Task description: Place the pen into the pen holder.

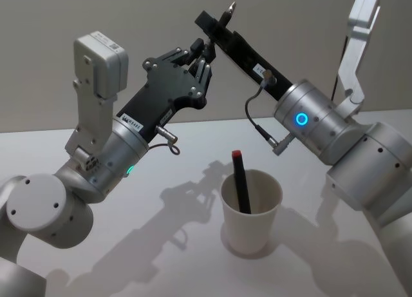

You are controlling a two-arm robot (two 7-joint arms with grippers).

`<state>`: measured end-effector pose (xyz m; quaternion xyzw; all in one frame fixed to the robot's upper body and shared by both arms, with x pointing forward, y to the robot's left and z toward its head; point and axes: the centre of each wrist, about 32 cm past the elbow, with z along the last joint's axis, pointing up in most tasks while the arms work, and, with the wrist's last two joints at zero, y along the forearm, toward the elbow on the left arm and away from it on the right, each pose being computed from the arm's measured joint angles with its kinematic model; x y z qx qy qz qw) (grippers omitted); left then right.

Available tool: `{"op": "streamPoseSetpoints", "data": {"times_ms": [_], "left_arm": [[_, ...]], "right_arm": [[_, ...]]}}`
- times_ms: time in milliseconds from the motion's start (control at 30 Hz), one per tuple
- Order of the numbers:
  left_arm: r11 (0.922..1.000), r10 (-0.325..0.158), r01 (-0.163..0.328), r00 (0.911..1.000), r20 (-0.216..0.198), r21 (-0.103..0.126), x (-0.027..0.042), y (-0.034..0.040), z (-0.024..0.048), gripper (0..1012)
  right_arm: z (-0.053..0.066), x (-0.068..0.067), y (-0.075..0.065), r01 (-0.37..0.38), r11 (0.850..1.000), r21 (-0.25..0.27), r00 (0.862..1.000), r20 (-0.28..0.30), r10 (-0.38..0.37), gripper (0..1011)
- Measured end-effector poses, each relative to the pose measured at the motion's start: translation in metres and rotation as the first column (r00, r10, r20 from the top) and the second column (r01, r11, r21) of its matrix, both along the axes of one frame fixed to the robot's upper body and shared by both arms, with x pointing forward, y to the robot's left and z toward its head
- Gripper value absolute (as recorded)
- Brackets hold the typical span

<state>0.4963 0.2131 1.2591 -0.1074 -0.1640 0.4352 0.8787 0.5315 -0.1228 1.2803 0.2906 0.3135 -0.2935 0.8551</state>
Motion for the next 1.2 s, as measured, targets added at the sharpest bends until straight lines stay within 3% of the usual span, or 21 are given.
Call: {"op": "streamPoseSetpoints", "data": {"times_ms": [167,267,767,1200], "left_arm": [[1.0000,0.000,0.000,1.0000,0.000,0.000,0.0000,0.0000,0.0000,139],[1.0000,0.000,0.000,1.0000,0.000,0.000,0.0000,0.0000,0.0000,139],[1.0000,0.000,0.000,1.0000,0.000,0.000,0.0000,0.0001,0.0000,155],[1.0000,0.003,-0.003,1.0000,0.000,-0.001,0.0001,0.0003,0.0001,545]], "right_arm": [[0.0000,0.0001,0.0000,0.000,1.000,0.000,1.000,0.000,0.000,172],[0.0001,0.0001,0.0000,0.000,1.000,0.001,1.000,0.000,0.000,119],[0.0000,0.0002,-0.0001,0.000,1.000,0.000,1.000,0.000,0.000,119],[0.0000,0.0002,-0.0001,0.000,1.000,0.000,1.000,0.000,0.000,119]]}}
